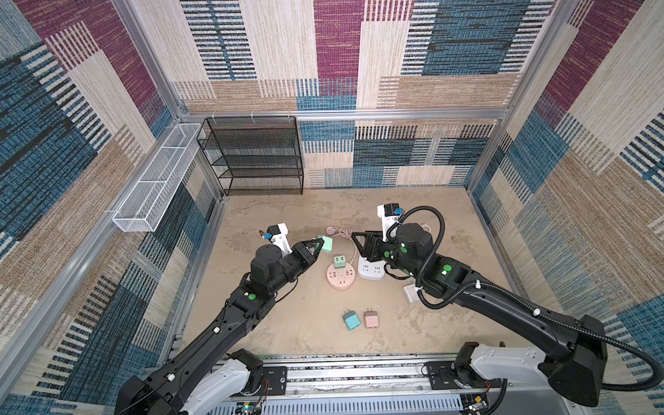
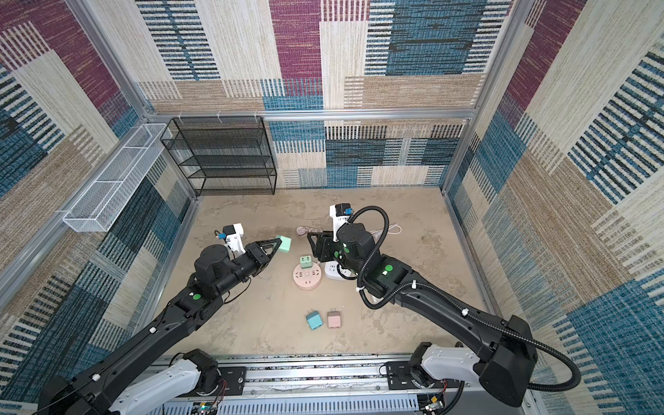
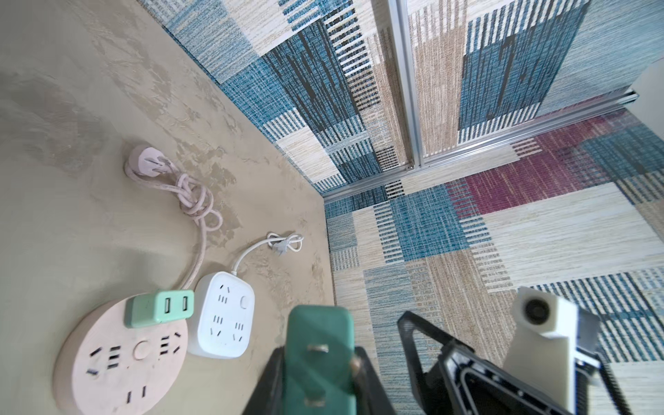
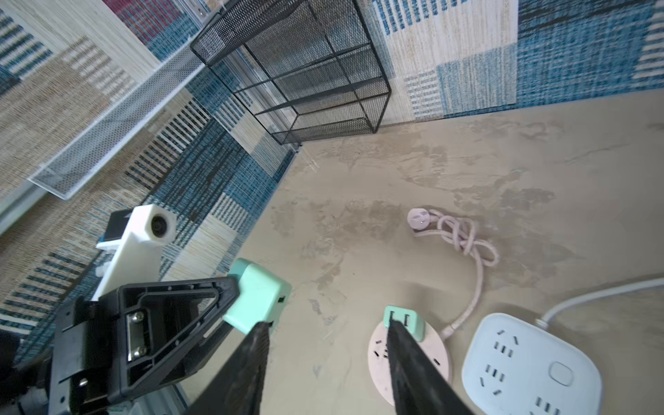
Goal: Insert the plug
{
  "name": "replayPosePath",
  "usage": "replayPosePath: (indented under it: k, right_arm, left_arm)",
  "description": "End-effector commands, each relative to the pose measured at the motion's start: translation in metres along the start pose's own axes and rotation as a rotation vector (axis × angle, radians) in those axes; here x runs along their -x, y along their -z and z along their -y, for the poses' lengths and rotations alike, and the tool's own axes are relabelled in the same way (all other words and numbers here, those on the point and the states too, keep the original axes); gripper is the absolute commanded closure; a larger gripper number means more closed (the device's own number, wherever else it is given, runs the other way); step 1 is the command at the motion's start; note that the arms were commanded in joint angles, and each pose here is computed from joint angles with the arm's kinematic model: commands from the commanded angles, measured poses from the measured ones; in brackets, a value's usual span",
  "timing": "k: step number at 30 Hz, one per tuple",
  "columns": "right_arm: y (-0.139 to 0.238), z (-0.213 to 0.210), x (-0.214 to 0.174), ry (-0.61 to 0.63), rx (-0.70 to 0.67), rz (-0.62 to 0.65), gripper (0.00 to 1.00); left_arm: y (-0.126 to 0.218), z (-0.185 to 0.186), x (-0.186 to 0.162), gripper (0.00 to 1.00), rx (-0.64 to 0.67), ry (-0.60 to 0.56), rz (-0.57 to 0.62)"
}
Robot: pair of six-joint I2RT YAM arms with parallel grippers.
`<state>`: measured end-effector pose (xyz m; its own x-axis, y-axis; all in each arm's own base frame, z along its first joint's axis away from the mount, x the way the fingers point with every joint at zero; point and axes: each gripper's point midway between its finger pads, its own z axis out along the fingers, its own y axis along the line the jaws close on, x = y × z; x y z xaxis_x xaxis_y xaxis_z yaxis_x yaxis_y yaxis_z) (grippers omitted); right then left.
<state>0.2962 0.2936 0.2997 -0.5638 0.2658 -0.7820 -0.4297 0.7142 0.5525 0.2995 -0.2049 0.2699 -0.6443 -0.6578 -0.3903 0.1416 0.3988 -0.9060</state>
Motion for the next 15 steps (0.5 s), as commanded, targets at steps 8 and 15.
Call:
replayPosePath:
  k: [8,15]
  right_arm:
    - [0.000,-0.018,0.009,-0.385,0.372,-0.009,0.54]
    - [0.007,-0.017,-0.003,-0.479,0.510,-0.038,0.55]
  left_arm:
    - [-0.020,0.023,-0.007,1.00,-0.159,0.109,-0.054]
    - [-0.019,0.035,-0.007,1.00,-0.184,0.077,-0.057]
